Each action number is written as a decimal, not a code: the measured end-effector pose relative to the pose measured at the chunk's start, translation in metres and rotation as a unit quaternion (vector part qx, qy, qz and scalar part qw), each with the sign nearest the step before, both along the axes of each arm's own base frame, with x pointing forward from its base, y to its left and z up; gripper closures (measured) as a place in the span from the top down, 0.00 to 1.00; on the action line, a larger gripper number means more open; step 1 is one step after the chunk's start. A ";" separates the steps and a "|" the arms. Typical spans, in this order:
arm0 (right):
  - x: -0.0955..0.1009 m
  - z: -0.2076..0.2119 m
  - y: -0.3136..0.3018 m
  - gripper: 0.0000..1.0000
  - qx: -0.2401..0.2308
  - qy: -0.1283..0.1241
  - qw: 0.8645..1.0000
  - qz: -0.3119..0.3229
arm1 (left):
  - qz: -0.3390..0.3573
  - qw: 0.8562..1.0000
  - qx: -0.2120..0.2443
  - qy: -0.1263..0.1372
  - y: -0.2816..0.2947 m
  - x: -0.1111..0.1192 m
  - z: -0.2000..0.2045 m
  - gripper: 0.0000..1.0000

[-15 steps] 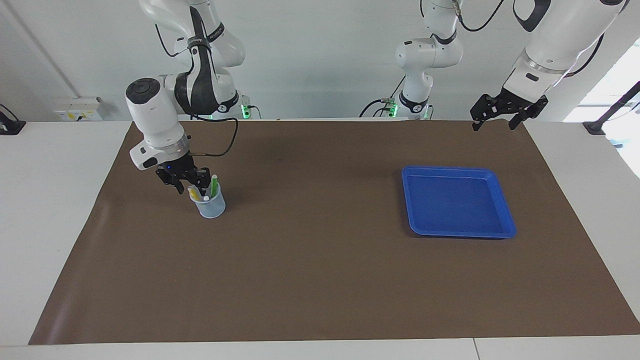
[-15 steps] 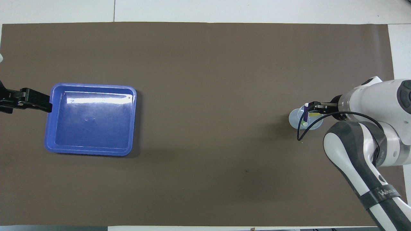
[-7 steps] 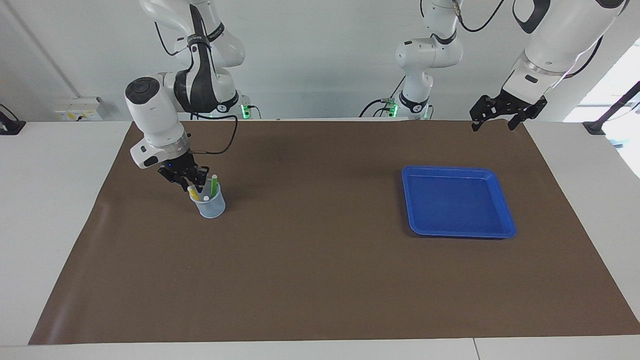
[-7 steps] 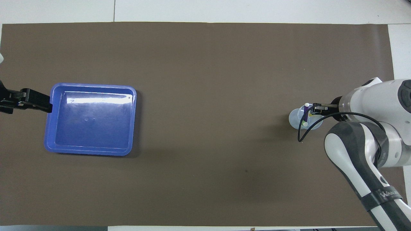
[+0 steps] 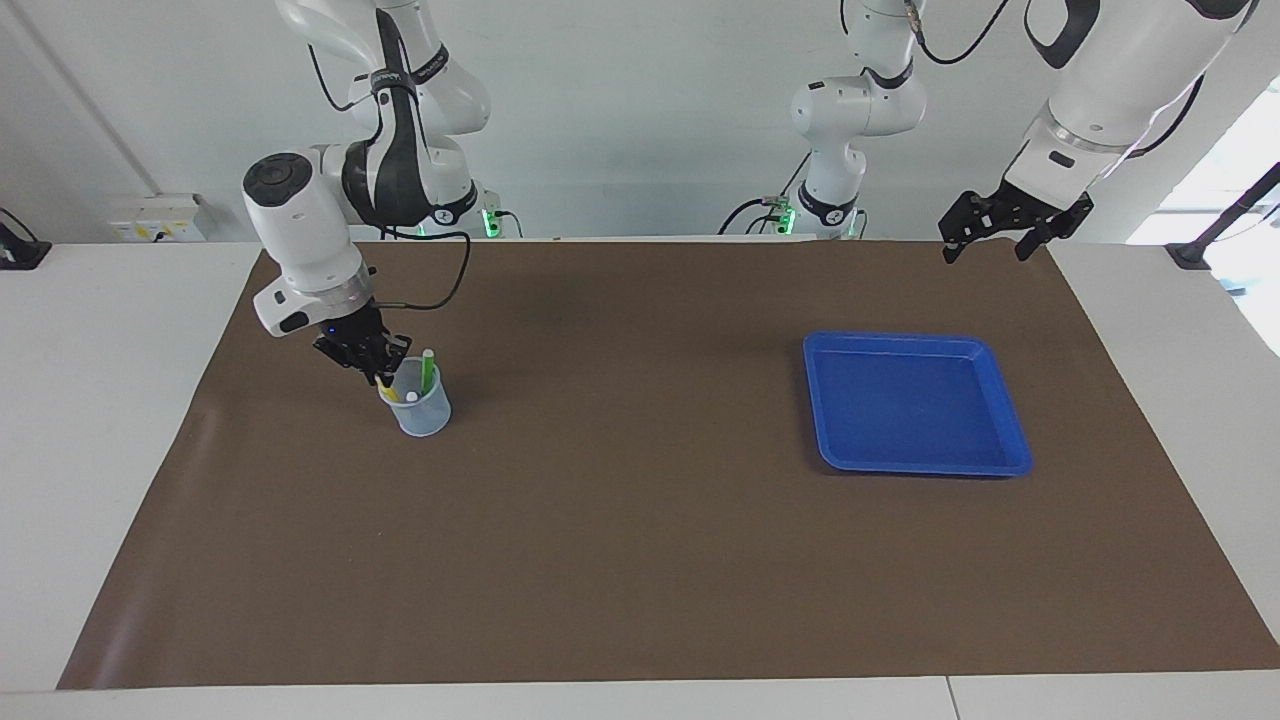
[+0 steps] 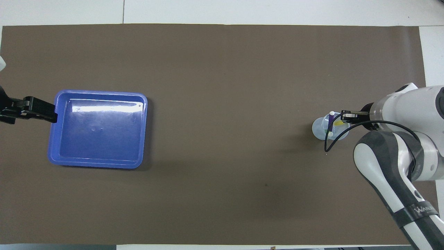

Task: Right arm passes pens to left for tray arrangement
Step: 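Reach the right gripper into the cup and grasp the yellow pen, then lift the yellow pen with the right gripper toward the left gripper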

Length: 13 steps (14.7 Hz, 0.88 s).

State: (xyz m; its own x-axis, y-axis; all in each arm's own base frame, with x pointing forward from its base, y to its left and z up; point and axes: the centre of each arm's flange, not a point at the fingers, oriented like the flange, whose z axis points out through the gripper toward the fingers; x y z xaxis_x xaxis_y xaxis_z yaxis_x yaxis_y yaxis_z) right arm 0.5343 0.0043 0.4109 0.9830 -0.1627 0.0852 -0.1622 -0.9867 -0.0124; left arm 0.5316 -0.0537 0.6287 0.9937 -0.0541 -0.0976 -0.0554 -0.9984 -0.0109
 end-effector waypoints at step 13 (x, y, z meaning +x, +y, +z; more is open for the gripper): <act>-0.016 0.162 0.038 0.17 0.151 0.003 0.984 -0.096 | 0.083 0.985 -0.149 0.032 0.049 -0.008 -0.025 1.00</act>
